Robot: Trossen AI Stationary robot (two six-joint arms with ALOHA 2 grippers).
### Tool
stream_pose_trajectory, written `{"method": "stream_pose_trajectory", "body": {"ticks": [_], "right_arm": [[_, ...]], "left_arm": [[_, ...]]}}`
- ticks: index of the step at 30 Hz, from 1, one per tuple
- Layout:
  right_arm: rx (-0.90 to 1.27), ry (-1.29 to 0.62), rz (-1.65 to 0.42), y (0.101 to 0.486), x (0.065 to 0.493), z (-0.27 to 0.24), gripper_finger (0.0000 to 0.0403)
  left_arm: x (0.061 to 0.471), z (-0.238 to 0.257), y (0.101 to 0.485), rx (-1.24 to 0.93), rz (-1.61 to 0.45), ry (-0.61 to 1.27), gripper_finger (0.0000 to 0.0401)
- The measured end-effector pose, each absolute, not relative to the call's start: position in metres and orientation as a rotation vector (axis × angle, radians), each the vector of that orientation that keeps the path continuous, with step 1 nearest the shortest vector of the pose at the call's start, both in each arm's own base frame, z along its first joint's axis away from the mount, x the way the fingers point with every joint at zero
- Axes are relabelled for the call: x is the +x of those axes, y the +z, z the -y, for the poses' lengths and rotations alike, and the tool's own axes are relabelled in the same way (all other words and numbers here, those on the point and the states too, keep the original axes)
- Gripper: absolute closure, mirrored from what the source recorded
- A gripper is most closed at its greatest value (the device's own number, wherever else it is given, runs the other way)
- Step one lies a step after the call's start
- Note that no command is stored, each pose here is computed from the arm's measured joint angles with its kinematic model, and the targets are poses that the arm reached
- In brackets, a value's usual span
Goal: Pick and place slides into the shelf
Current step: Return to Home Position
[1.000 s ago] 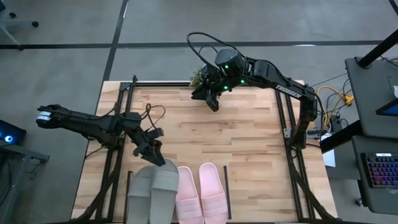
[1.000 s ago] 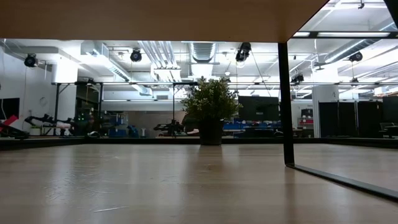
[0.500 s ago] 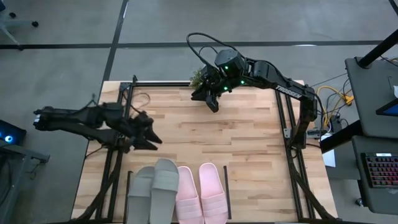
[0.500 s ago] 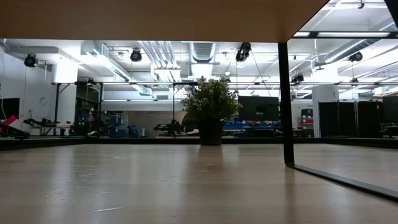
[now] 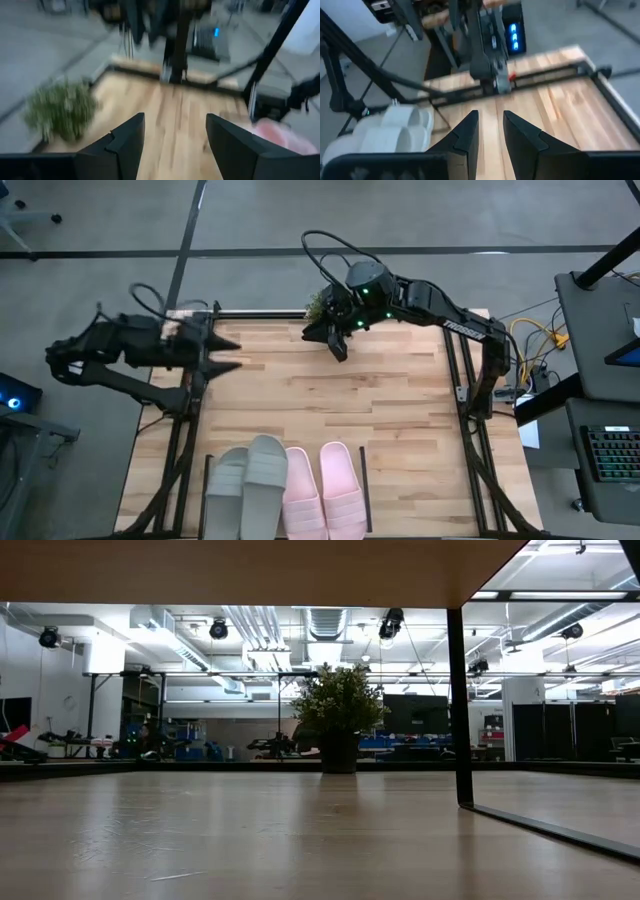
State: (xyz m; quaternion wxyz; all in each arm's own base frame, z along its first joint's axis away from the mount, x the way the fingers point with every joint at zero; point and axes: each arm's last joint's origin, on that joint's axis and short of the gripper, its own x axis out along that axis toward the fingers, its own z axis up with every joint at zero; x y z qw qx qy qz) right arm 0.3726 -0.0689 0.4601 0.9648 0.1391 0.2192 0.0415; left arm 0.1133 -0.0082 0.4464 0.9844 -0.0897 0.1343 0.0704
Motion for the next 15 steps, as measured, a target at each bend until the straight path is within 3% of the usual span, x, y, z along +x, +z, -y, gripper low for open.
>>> {"method": "stream_pose_trajectory", "body": {"ticks": [7, 9, 13, 15], "right_arm": [[0.125, -0.097, -0.3, 0.485, 0.365, 0.035, 0.033], [0.062, -0.154, -0.286, 0.493, 0.355, 0.019, 0.0339], [-0.003, -0.184, -0.246, 0.508, 0.33, -0.012, 0.0355], [-0.011, -0.177, -0.232, 0.512, 0.318, -0.024, 0.0361]], "left_arm": [[0.104, 0.006, 0.484, -0.084, -0.037, 0.145, 0.0229], [0.102, 0.006, 0.486, -0.043, -0.01, 0.146, 0.0262], [0.084, 0.004, 0.484, 0.013, 0.008, 0.131, 0.0365], [0.074, 0.003, 0.482, 0.039, 0.031, 0.126, 0.039]]}}
